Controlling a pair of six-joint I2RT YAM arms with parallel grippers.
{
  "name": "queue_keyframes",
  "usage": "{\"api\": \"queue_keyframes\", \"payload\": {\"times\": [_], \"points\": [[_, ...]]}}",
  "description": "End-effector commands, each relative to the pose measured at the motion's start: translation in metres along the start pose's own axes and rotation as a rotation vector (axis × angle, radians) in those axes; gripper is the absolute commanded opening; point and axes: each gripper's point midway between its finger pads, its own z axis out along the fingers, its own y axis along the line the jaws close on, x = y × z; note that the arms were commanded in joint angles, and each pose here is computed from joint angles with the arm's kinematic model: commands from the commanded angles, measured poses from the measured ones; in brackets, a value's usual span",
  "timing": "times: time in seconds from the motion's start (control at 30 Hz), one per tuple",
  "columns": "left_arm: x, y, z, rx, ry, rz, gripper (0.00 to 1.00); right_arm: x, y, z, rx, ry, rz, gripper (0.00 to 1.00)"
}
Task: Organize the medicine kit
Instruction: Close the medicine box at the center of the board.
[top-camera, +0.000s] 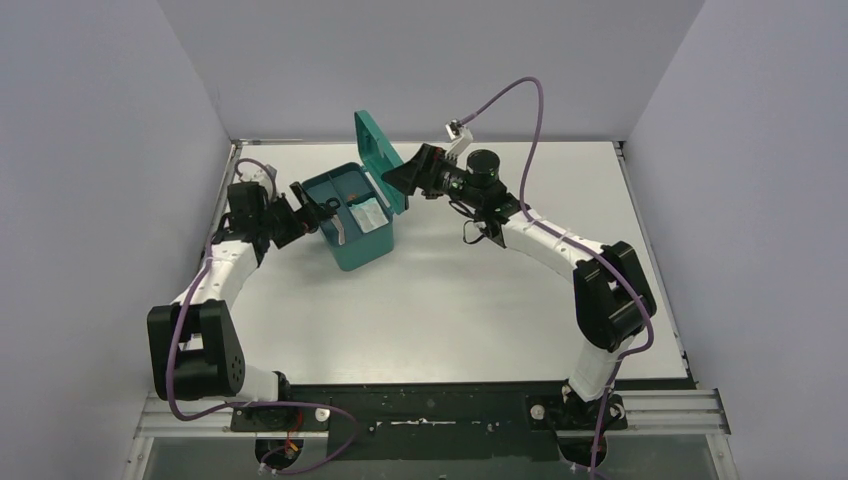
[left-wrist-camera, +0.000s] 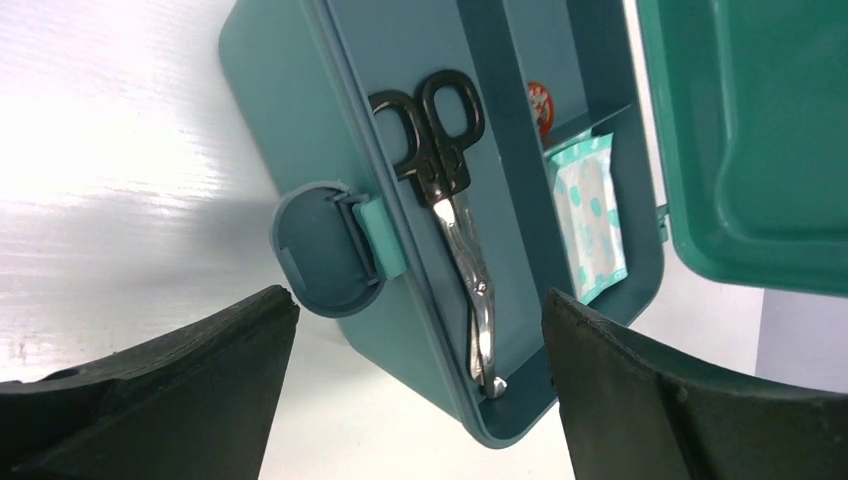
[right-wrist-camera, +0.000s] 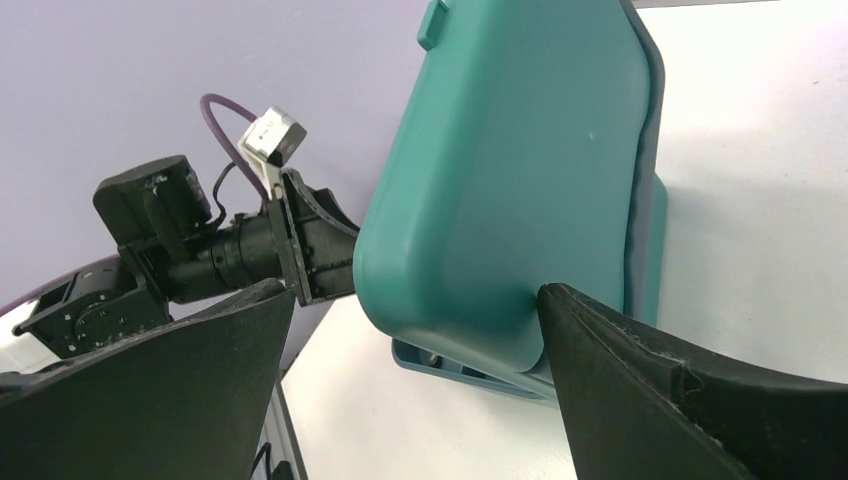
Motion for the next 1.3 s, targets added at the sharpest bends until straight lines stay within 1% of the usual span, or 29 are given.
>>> {"api": "queue_keyframes", "payload": {"times": [0.0, 0.13, 0.33, 0.47, 0.6, 0.7, 0.87, 1.0, 1.17, 1.27], "points": [[-0.046, -0.024, -0.015, 0.031, -0.113, -0.003, 0.92, -0.032, 0.049, -0.004, -0.096, -0.073, -0.053, 0.98], [-0.059, -0.026, -0.021, 0.028, -0.151, -0.008, 0.97, -0.033, 0.054, -0.003, -0.102, -0.076, -0.056, 0.98], [-0.079, -0.023, -0.034, 0.009, -0.217, -0.023, 0.97, -0.030, 0.062, -0.001, -0.113, -0.074, -0.057, 0.98], [-0.093, -0.015, -0.043, 0.001, -0.258, -0.062, 0.97, -0.024, 0.065, 0.004, -0.122, -0.057, -0.047, 0.97], [-0.096, -0.011, -0.044, 0.059, -0.236, -0.129, 0.97, -0.022, 0.069, 0.006, -0.134, -0.053, -0.044, 0.97], [-0.098, -0.015, -0.046, 0.100, -0.236, -0.147, 0.97, -0.021, 0.072, 0.006, -0.140, -0.052, -0.046, 0.97], [-0.106, -0.024, -0.054, 0.137, -0.269, -0.137, 0.95, -0.018, 0.073, 0.005, -0.144, -0.043, -0.041, 0.97], [-0.112, -0.034, -0.063, 0.159, -0.303, -0.102, 0.95, -0.013, 0.073, 0.006, -0.152, -0.035, -0.024, 0.96], [-0.113, -0.038, -0.063, 0.177, -0.287, -0.102, 0.95, -0.009, 0.075, 0.009, -0.168, -0.037, -0.005, 0.95], [-0.115, -0.034, -0.064, 0.147, -0.286, -0.098, 0.96, -0.005, 0.077, 0.013, -0.177, -0.022, 0.001, 0.95]]}}
